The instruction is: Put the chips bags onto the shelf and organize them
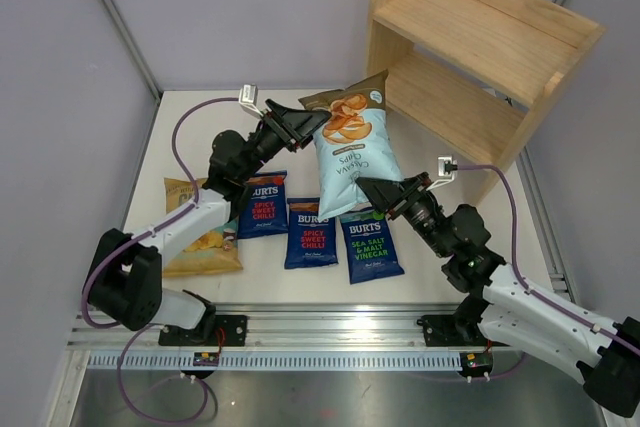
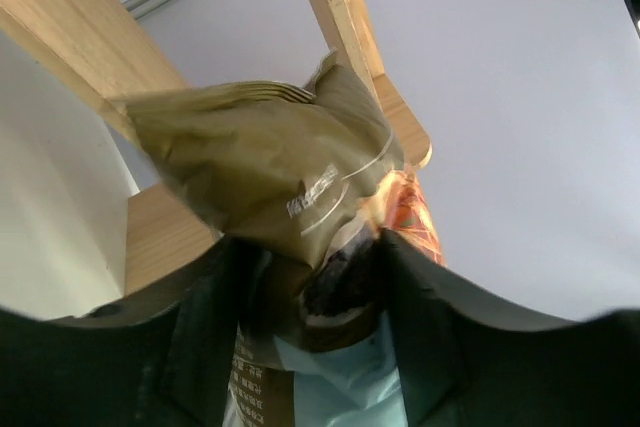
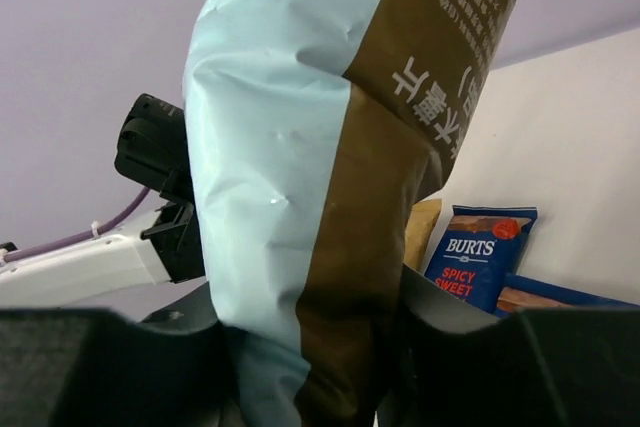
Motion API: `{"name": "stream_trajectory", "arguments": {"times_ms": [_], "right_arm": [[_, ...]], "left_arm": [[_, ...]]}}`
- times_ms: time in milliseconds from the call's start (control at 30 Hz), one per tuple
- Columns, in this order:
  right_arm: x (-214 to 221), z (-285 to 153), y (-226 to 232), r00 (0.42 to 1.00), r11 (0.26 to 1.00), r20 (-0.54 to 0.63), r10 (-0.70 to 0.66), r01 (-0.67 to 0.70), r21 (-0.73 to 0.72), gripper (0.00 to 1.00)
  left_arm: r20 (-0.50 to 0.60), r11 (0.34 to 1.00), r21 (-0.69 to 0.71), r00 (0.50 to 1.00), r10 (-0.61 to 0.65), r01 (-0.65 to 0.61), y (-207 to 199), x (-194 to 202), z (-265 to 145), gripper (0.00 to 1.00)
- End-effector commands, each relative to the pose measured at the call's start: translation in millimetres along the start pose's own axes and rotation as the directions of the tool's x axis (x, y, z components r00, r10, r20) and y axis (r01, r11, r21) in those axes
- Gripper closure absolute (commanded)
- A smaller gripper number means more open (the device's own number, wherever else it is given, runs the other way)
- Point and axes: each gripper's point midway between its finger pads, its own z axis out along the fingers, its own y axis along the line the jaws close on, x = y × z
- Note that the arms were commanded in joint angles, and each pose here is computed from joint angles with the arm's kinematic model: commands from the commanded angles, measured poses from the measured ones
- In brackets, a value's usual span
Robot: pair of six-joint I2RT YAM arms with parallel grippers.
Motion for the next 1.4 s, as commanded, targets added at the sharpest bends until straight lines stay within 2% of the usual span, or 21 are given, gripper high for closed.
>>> {"name": "stream_trajectory", "arguments": {"times_ms": [0, 33, 167, 300, 333, 500, 600, 800, 1000, 1033, 1200, 1367], "right_arm": [[-20, 1, 17, 0.995, 0.996, 0.087, -0.044, 0.05, -0.069, 0.62], [-23, 1, 20, 0.994, 0.995, 0.101, -0.043, 0.052, -0.084, 0.66], [-29, -4, 19, 0.99, 0.994, 0.135, -0.044, 0.057, -0.088, 0.73], [-33, -9, 15, 0.985, 0.996, 0.169, -0.036, 0.049, -0.077, 0.75], [-34, -10, 12, 0.984, 0.997, 0.174, -0.031, 0.043, -0.065, 0.76], [-41, -11, -5, 0.974, 1.0, 0.225, 0.004, -0.008, 0.016, 0.8], [-53, -10, -13, 0.961, 0.998, 0.276, 0.03, -0.043, 0.041, 0.82], [-87, -8, -43, 0.919, 0.987, 0.386, 0.08, -0.126, 0.097, 0.82], [-123, -6, -77, 0.855, 0.961, 0.515, 0.06, -0.189, 0.201, 0.83], [-127, -6, -82, 0.845, 0.956, 0.532, 0.052, -0.195, 0.217, 0.83], [-152, 0, -112, 0.763, 0.915, 0.646, -0.021, -0.246, 0.321, 0.82], [-167, 18, -132, 0.725, 0.898, 0.684, -0.08, -0.245, 0.365, 0.82]], "left_arm": [[-0.12, 0.971, 0.201, 0.98, 0.159, -0.133, -55, 30, -12, 0.38], [-0.127, 0.97, 0.195, 0.977, 0.169, -0.143, -54, 32, -13, 0.31], [-0.099, 0.972, 0.152, 0.975, 0.198, -0.182, -47, 29, -19, 0.12], [-0.034, 0.969, 0.009, 0.969, 0.246, -0.245, -28, 15, -23, 0.01], [-0.045, 0.962, -0.057, 0.963, 0.264, -0.266, -13, 14, -26, 0.01], [0.033, 0.912, -0.246, 0.938, 0.346, -0.328, -1, -11, -44, 0.01], [0.059, 0.881, -0.314, 0.919, 0.389, -0.353, 3, -22, -53, 0.01], [0.05, 0.859, -0.326, 0.9, 0.432, -0.394, -7, -23, -68, 0.01], [0.014, 0.814, -0.348, 0.866, 0.501, -0.465, -30, -26, -91, 0.01], [-0.017, 0.797, -0.376, 0.864, 0.503, -0.472, -26, -23, -98, 0.01], [-0.024, 0.732, -0.471, 0.837, 0.546, -0.491, -48, -34, -139, 0.01], [-0.067, 0.643, -0.559, 0.802, 0.593, -0.522, -59, -41, -181, 0.01]]}}
